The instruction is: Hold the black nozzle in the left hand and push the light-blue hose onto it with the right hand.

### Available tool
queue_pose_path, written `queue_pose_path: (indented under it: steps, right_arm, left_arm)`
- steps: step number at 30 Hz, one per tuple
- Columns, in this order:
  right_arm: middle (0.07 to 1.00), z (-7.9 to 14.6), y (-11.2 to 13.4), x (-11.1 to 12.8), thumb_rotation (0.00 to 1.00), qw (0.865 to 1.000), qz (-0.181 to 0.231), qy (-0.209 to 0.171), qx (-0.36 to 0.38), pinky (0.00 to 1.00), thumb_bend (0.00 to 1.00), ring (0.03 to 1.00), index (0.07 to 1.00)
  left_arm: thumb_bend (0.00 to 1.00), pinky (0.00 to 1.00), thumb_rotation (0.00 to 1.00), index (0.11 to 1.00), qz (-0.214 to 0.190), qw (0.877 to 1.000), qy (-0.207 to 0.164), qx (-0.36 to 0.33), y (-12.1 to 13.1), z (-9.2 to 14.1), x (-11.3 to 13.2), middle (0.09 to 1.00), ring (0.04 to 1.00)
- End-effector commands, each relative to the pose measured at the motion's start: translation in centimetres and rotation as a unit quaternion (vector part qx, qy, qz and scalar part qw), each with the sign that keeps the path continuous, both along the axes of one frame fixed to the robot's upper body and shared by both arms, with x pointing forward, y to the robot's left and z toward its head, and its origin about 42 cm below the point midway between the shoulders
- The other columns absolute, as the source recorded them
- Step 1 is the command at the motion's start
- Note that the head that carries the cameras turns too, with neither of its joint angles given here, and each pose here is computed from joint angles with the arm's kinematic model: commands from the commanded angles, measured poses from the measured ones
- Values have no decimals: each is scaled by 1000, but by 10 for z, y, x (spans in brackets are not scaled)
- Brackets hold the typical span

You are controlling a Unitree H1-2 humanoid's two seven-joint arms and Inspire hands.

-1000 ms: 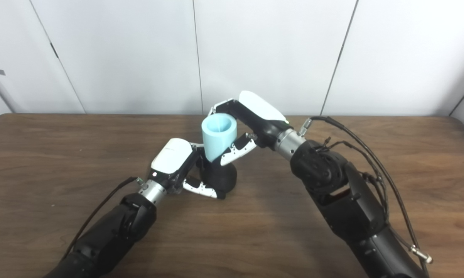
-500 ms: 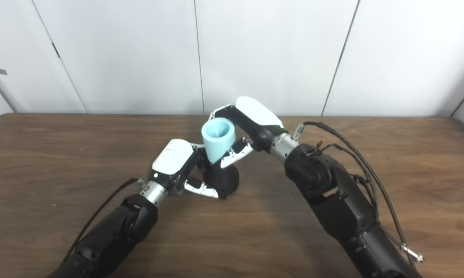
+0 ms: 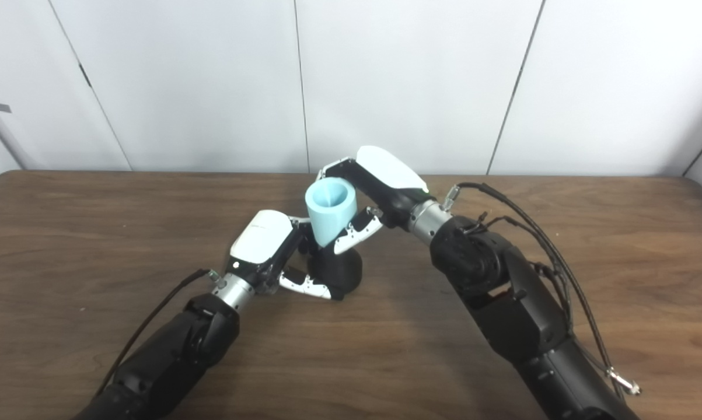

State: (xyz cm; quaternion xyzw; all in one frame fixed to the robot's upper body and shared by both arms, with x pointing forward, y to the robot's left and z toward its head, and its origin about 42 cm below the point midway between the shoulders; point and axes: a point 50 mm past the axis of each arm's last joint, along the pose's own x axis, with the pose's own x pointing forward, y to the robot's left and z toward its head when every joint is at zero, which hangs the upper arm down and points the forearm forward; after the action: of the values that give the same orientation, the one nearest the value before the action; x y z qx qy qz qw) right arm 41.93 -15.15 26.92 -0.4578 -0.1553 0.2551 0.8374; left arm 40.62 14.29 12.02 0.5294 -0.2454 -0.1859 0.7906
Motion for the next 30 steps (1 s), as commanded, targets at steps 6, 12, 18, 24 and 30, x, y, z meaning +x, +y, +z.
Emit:
queue_pose_path:
  steps: [6, 12, 18, 24, 30]
  right_arm:
    - [995, 17, -10, 0, 397, 999, -19, 17, -34, 688, 1000, 958, 998]
    - [982, 19, -12, 0, 366, 999, -21, 17, -43, 691, 1000, 931, 1000]
    - [986, 16, -15, 1, 325, 999, -24, 25, -41, 714, 1000, 938, 1000]
    - [1000, 15, -18, 1, 311, 999, -27, 23, -17, 676, 1000, 940, 1000]
    - [1000, 21, -26, 2, 287, 999, -27, 30, 12, 749, 1000, 1000, 1000]
  left_arm:
    - [524, 290, 0, 505, -14, 992, 113, 47, 4, -66, -41, 426, 400]
    - [524, 293, 0, 505, -15, 993, 113, 41, 3, -68, -41, 426, 399]
    - [524, 282, 0, 505, -15, 993, 113, 41, 4, -69, -40, 423, 391]
    - [524, 283, 0, 506, -15, 993, 113, 43, 4, -69, -39, 424, 392]
    - [524, 292, 0, 505, -13, 992, 115, 44, 4, -69, -38, 428, 400]
